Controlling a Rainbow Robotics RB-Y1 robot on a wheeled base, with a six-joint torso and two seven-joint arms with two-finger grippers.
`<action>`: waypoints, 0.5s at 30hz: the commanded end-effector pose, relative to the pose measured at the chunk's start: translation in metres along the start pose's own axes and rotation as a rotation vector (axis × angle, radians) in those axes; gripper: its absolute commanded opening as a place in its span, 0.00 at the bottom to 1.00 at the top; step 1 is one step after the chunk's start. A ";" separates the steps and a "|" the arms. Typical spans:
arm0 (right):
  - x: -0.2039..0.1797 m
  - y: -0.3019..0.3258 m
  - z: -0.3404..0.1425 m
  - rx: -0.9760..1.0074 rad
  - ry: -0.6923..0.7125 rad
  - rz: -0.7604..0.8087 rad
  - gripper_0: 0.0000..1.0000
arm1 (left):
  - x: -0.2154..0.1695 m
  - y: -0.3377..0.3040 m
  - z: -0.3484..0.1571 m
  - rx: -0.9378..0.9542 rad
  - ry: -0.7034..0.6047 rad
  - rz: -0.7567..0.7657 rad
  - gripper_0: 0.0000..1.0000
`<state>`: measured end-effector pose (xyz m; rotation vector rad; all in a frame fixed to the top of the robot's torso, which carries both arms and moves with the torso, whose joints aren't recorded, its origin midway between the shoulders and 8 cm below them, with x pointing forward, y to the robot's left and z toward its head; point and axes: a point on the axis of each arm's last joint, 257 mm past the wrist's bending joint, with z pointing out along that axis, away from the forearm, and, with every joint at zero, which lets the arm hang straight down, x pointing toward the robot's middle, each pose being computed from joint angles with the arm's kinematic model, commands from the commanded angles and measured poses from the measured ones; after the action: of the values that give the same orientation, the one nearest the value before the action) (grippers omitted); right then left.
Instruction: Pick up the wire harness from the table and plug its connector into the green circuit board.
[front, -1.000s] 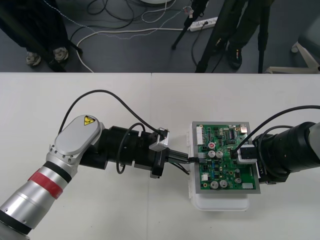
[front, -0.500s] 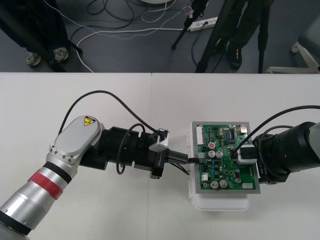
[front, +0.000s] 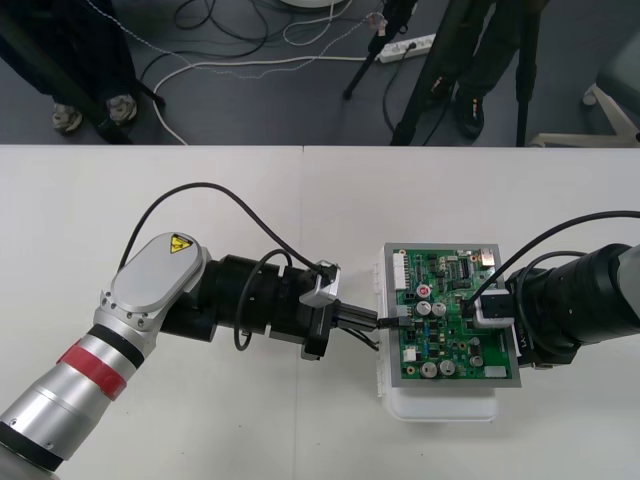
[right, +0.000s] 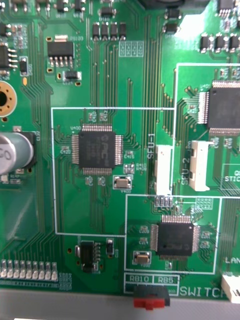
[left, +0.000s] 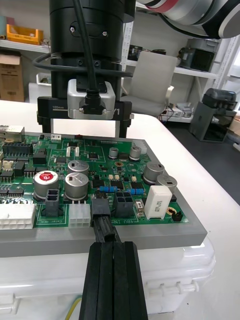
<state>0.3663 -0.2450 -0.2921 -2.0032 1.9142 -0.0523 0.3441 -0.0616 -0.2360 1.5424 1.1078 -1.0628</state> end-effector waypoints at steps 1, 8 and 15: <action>-0.019 -0.005 -0.002 0.006 -0.027 -0.024 1.00 | -0.014 -0.005 0.019 0.001 -0.031 0.093 0.00; -0.019 -0.005 -0.002 0.006 -0.026 -0.024 1.00 | -0.017 -0.002 0.023 -0.011 -0.044 0.100 0.00; -0.019 -0.006 -0.002 0.007 -0.026 -0.025 1.00 | -0.024 0.001 0.026 -0.023 -0.065 0.104 0.00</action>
<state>0.3662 -0.2453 -0.2924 -2.0029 1.9159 -0.0516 0.3474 -0.0624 -0.2356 1.5355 1.1076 -1.0483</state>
